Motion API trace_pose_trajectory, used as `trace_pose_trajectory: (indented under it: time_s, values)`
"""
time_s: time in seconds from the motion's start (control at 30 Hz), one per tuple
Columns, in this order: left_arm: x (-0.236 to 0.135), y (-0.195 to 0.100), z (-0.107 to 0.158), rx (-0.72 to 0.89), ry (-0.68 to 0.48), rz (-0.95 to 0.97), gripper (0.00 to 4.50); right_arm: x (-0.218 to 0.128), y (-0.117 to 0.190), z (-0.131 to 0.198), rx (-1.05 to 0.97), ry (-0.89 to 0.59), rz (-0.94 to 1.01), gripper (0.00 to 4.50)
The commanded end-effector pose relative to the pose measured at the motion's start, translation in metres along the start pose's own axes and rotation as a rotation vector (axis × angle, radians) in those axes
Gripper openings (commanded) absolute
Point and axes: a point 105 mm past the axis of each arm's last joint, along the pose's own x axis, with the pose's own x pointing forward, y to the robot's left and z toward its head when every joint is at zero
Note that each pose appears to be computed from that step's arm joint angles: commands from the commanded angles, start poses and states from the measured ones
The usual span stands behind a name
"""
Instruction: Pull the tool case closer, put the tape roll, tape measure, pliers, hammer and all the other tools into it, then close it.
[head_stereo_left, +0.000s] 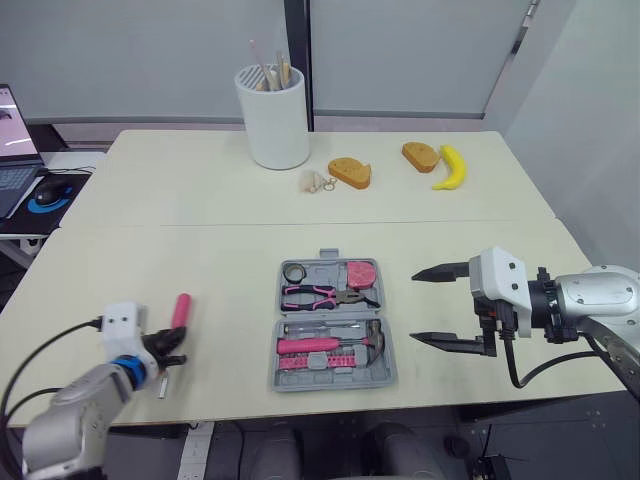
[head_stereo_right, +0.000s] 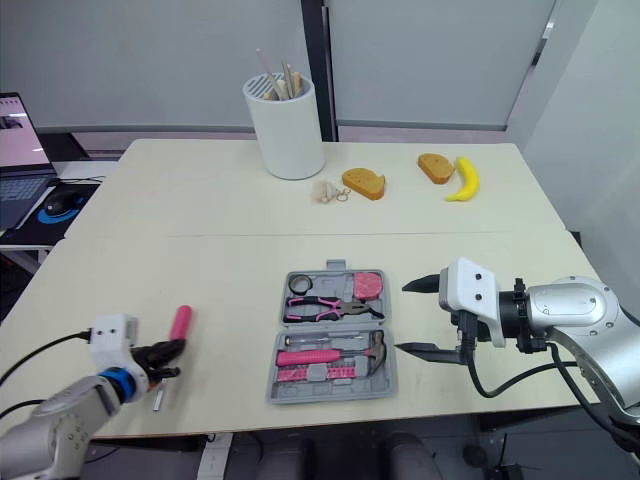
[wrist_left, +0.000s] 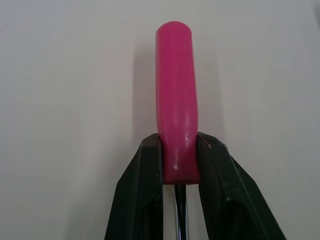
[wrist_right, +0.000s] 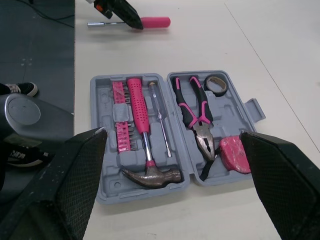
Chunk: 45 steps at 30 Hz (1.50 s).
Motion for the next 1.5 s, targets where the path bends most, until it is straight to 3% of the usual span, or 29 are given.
trace_pose_trajectory:
  time_s: [0.03, 0.27, 0.7, 1.1, 1.2, 1.3, 1.37, 1.5]
  values:
    - [0.0, -0.027, 0.012, 0.034, -0.042, -0.004, 0.56, -0.002, -0.003, 0.006, -0.05, -0.005, 0.004, 4.5]
    - [0.016, -0.045, 0.011, 0.027, -0.059, 0.059, 0.56, -0.002, -0.004, 0.004, -0.057, 0.004, 0.017, 4.5]
    - [0.031, -0.05, -0.005, -0.007, 0.002, 0.064, 0.56, -0.003, -0.004, 0.005, -0.063, 0.012, 0.015, 4.5]
    - [0.0, -0.049, 0.009, 0.013, -0.076, 0.022, 4.32, -0.005, -0.003, 0.005, -0.06, 0.021, 0.012, 4.5]
    - [-0.016, -0.048, 0.024, 0.061, -0.136, -0.037, 4.47, -0.004, -0.004, 0.006, -0.059, 0.013, 0.003, 4.5]
    - [-0.03, -0.048, 0.057, 0.308, -0.213, -0.218, 4.47, -0.001, -0.004, 0.008, -0.059, 0.004, -0.012, 4.5]
    - [-0.034, -0.058, 0.072, 0.559, -0.223, -0.41, 4.47, 0.001, -0.002, 0.008, -0.052, 0.002, -0.015, 4.5]
    - [-0.035, -0.054, 0.077, 1.082, -0.095, -0.707, 4.47, 0.007, 0.002, 0.009, -0.032, -0.003, -0.02, 4.5]
